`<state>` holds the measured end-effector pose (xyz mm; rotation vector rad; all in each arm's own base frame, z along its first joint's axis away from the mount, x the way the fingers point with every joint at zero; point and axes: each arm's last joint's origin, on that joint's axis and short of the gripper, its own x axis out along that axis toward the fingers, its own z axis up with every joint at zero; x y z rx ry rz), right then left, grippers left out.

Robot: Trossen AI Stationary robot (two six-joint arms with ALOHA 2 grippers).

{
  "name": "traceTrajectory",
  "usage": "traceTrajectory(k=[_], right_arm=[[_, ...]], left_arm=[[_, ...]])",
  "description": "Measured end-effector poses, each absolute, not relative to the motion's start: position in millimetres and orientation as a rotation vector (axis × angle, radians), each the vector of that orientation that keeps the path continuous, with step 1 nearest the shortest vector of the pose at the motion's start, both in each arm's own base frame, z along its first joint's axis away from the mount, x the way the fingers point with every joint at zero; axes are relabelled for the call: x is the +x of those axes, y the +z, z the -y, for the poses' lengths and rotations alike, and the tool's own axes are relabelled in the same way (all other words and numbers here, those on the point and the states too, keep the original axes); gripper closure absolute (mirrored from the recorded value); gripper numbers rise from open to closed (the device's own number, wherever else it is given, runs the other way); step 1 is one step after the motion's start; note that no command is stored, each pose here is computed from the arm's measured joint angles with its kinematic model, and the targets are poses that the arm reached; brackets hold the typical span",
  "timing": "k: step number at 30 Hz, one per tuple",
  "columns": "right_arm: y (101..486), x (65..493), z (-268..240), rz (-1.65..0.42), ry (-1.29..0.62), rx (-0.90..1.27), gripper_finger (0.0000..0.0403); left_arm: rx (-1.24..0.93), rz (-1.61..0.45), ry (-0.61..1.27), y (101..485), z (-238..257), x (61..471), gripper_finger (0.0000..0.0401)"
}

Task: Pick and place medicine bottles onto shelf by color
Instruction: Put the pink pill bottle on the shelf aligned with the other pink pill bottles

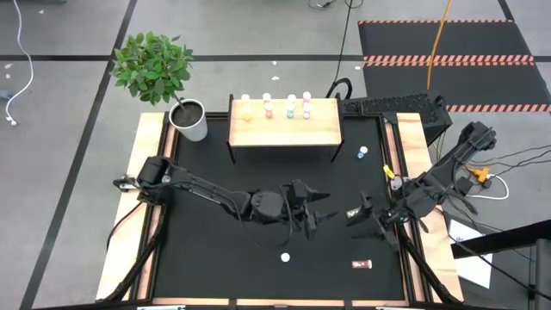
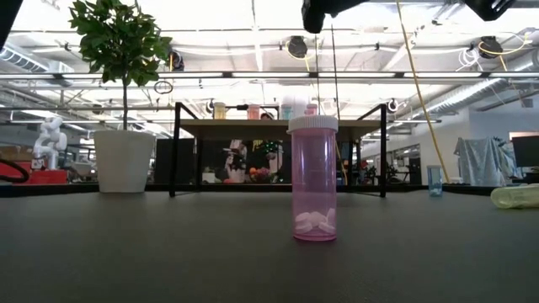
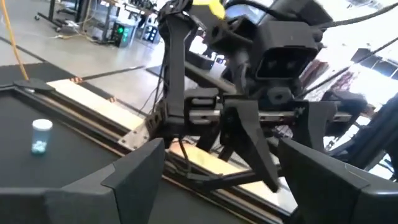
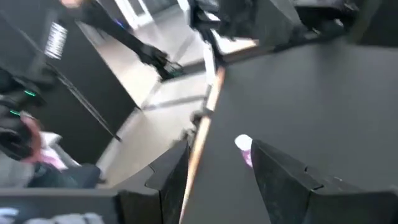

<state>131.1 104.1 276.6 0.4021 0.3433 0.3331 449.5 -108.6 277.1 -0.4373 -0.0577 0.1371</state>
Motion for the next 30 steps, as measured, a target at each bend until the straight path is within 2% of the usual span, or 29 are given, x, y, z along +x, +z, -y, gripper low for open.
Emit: traceTrajectory(k=[5,13,23,30], right_arm=[[263.1,131.2,-109.2,-0.256,0.386,0.445,0.0234],[258.8,128.6,-112.1,-0.240,0.415,0.454,0.0234],[257.3,128.6,-111.6,-0.242,0.409,0.405,0.0234],[256.9,124.1,-106.9,-0.256,0.404,0.363,0.0234]], left_arm=[[-0.443,0.063,0.142,269.9,116.6,452.1,0.0091],[-0.434,0.070,0.151,271.0,120.3,450.6,0.0091],[-0.442,-0.101,0.220,252.3,115.4,450.4,0.0091],[-0.516,-0.102,0.240,251.0,110.3,451.5,0.0091]])
